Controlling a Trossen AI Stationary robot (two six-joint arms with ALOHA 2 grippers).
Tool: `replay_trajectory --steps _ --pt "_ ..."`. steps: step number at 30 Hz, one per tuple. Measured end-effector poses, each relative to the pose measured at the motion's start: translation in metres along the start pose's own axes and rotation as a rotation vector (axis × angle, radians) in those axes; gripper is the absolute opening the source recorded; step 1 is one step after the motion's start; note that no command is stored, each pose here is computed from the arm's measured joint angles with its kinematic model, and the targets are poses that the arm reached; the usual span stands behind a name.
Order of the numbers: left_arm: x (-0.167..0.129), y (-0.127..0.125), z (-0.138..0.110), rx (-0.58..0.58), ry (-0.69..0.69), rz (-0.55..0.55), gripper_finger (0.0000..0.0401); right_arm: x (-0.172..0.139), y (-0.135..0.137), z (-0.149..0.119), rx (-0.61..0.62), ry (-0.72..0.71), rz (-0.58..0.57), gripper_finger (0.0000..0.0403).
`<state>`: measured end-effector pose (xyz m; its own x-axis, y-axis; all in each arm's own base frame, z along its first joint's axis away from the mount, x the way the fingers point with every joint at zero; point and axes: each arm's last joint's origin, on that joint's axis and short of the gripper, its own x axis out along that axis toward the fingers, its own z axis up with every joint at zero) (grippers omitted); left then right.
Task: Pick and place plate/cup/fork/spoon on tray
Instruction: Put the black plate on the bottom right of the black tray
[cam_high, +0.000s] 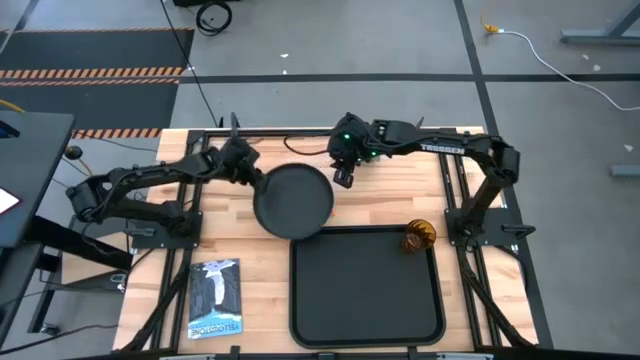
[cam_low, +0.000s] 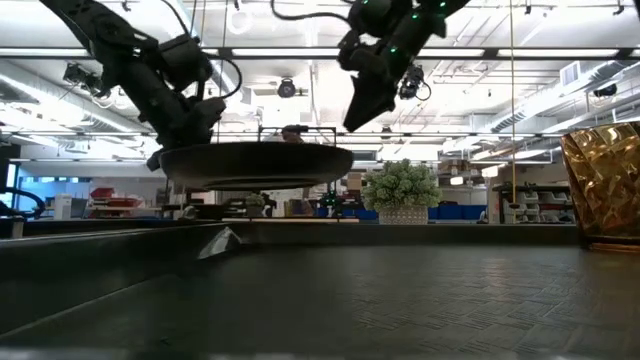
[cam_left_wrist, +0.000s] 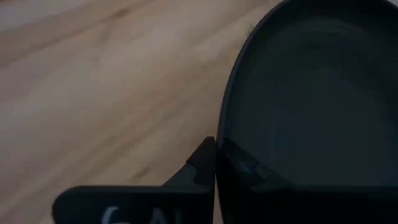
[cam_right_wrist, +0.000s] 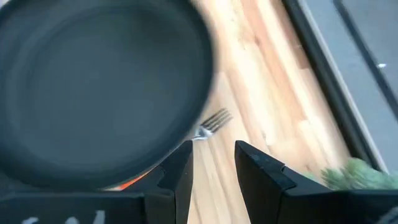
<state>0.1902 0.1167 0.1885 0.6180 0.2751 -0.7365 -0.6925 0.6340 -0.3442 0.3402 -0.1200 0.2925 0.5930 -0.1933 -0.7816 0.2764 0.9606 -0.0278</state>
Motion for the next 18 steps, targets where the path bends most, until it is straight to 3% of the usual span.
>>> replay_trajectory --steps 9,18 --pt "0.002 -0.042 -0.017 0.017 -0.018 -0.057 0.0015 -0.026 0.002 -0.031 0.076 -0.071 -0.027 0.0125" --pt "0.01 -0.088 -0.022 0.081 0.014 -0.047 0.0015 -0.051 0.015 -0.055 0.119 -0.128 -0.084 0.0125"
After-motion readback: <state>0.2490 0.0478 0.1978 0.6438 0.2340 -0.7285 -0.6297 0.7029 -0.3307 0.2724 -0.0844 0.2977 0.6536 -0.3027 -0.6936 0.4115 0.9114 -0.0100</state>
